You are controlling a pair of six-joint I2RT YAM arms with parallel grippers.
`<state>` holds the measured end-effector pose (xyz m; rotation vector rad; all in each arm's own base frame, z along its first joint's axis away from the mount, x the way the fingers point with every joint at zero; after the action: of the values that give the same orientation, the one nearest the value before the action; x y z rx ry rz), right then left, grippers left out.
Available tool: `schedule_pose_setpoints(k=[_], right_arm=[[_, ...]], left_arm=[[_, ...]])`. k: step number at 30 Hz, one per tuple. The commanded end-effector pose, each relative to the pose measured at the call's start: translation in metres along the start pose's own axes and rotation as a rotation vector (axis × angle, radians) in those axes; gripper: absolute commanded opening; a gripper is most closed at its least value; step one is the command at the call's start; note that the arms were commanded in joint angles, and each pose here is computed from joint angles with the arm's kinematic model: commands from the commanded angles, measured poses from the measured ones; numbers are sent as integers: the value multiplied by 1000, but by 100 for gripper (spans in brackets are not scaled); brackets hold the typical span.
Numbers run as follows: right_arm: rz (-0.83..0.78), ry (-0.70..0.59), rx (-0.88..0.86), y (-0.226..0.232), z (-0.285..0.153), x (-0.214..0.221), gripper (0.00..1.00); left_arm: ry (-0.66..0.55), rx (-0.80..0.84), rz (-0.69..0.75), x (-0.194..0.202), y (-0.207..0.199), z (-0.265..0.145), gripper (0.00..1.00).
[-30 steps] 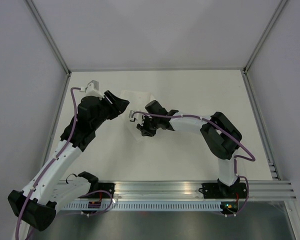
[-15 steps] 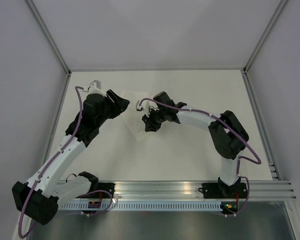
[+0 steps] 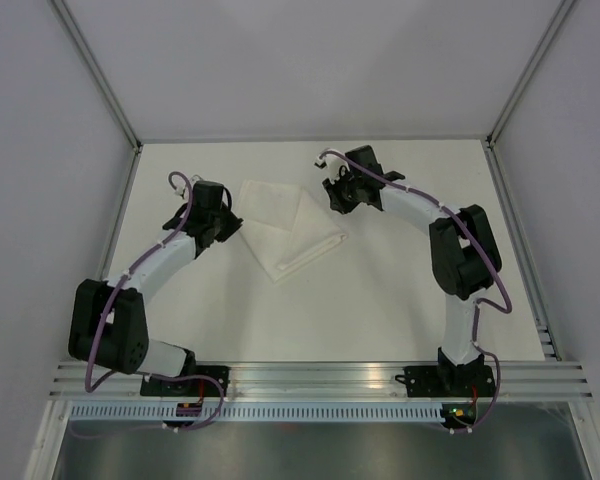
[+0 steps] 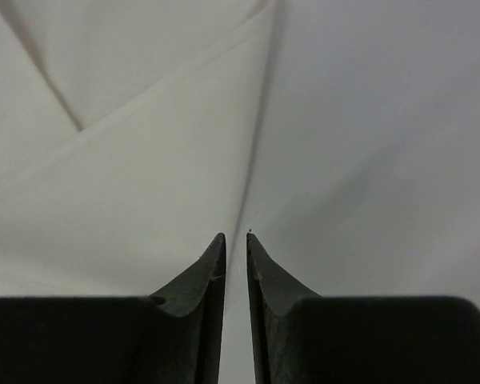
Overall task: Fold the napkin, place the utensils inside, and roll it up
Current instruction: Fold the napkin
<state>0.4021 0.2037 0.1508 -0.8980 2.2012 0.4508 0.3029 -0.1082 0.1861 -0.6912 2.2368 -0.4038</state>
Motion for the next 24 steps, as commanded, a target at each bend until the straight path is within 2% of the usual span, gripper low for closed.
schedule_pose_setpoints(k=[1,2,11,24], right_arm=[[46,98,101,-12,21,11,21],[53,119,113,-15,23,14,21],[65,173,171,-25,38,31,18],[81,225,73,-4,20,56,18]], left_arm=[[-17,-66,-49,-5,8,18,5],[11,-101,-43,-1,14,29,2],[108,-281,-18,12,45,79,2],[201,-256,67,4,29,121,2]])
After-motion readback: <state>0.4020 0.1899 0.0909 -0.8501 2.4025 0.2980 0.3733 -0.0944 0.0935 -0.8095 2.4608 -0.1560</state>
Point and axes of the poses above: each gripper's point midway between its finger pads, its own z axis out along the fingers, its own y axis along the line the jaws close on, x = y × z, the point moved 9 cm from there along -z, back along the fingers, and after that the axes turned 4 degrees about z, right-handed, at the moved point
